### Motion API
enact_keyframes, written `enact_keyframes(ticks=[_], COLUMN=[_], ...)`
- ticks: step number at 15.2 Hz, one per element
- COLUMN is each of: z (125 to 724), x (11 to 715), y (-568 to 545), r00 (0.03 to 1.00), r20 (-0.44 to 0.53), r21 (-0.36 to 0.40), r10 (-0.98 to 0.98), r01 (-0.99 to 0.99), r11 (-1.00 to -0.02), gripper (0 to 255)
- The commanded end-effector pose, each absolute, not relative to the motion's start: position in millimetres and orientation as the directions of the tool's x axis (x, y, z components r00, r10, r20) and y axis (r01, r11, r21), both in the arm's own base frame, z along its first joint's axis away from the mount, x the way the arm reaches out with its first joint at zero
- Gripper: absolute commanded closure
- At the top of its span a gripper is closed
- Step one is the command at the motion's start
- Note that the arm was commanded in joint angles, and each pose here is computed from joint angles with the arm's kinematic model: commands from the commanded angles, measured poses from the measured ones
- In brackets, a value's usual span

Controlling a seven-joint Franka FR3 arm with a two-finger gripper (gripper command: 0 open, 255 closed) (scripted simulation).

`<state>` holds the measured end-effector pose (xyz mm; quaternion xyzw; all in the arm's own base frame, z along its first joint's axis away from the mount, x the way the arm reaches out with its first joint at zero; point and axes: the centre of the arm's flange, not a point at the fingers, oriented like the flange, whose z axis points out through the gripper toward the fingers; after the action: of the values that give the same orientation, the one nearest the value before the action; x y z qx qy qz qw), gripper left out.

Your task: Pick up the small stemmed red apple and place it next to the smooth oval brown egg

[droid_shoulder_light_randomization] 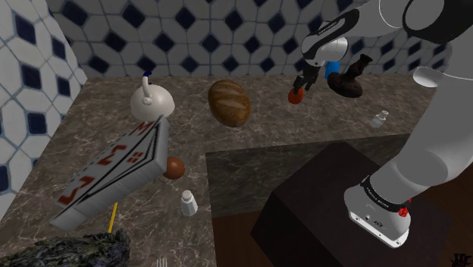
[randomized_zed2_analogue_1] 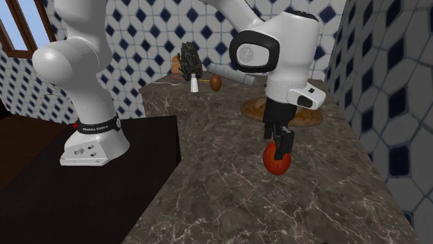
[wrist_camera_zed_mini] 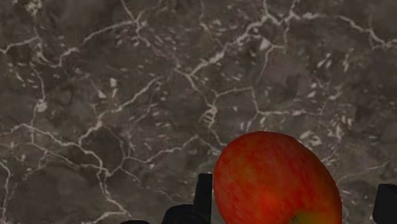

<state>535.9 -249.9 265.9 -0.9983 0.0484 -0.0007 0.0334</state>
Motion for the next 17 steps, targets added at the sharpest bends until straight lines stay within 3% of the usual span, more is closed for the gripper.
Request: enact_keyframes(ticks=[1,9,10,17], z=[257.8,257.8,257.8,257.9], x=[536.3,536.2,536.2,536.8], y=[-249.3,-249.3,-249.3,-249.1], r00=[0.995,0.995,0.995,0.995], r20=[-0.001,-0.001,-0.001,-0.001], r21=[-0.067,-0.067,-0.067,-0.067], r10=[-0.097,-0.097,-0.097,-0.097], r01=[-0.097,-0.097,-0.097,-0.097], r11=[-0.993,-0.993,-0.993,-0.993], gripper=[0,0,255,255])
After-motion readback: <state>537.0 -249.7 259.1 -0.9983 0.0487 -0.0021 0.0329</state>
